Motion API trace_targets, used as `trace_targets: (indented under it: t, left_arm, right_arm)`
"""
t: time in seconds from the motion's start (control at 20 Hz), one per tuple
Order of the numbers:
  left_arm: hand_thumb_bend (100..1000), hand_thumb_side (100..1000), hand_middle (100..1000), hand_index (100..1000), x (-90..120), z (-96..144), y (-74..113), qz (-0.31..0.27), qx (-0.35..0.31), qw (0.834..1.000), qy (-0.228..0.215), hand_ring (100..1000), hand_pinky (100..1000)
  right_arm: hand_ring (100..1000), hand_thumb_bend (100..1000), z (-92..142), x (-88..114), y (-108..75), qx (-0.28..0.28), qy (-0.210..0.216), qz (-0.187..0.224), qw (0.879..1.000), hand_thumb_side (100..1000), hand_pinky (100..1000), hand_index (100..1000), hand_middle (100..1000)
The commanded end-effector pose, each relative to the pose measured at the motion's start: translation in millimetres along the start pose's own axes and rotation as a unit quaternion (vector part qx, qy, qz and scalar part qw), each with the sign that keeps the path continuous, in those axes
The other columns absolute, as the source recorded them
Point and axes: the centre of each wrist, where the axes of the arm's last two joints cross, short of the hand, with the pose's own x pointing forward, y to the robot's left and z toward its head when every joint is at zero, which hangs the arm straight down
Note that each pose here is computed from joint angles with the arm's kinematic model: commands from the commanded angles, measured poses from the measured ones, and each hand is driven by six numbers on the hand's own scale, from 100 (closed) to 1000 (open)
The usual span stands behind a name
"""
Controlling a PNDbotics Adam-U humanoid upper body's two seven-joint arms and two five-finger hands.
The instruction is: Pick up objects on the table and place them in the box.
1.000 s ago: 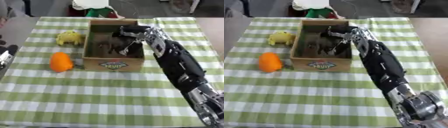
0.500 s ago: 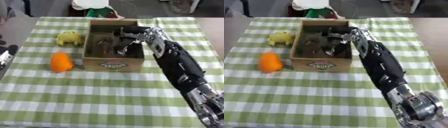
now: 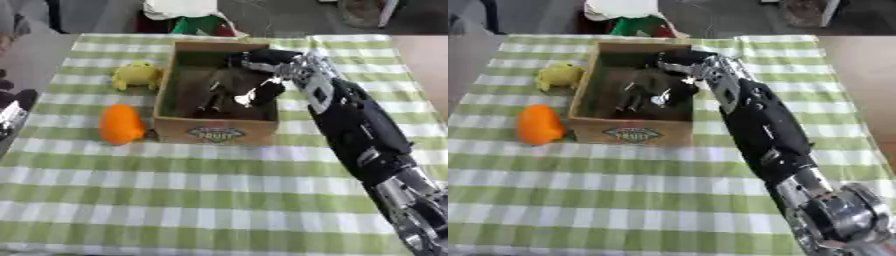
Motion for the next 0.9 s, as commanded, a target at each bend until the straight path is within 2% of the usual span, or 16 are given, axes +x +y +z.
trace_targets:
  t: [0.05, 0.1, 0.45, 0.6, 0.9]
  left_arm:
    - [588, 328, 590, 741, 7.1, -3.3, 5.8, -0.006, 0.003, 1.0, -0.013, 583, 643]
    - [588, 328, 590, 741, 6.9, -3.0, 6.0, -0.007, 0.003, 1.0, -0.012, 583, 643]
    - [589, 328, 590, 741, 4.9, -1.7, 9.1, -0.013, 0.006, 1.0, -0.007, 583, 643]
    - [590, 329, 590, 741, 4.3, -2.1, 11.5, -0.018, 0.007, 1.0, -0.005, 584, 644]
    - [593, 334, 591, 742, 5.8, -12.3, 22.1, -0.052, -0.004, 0.999, -0.007, 585, 645]
  right_arm:
    - [1000, 100, 10.1, -1.7, -28.9, 0.006, -0.025, 0.041, 0.999, 422, 968, 956, 929]
    - [1000, 100, 12.4, -2.2, -33.7, -0.001, -0.026, 0.044, 0.999, 379, 965, 956, 928]
    - [1000, 100, 49.0, -13.7, -69.4, -0.1, -0.02, 0.053, 0.993, 322, 940, 944, 897]
    - [1000, 100, 69.4, -20.5, -75.3, -0.147, -0.011, 0.048, 0.988, 288, 929, 935, 874]
    - [1000, 100, 108.0, -33.3, -71.9, -0.205, 0.004, 0.035, 0.978, 256, 919, 923, 842]
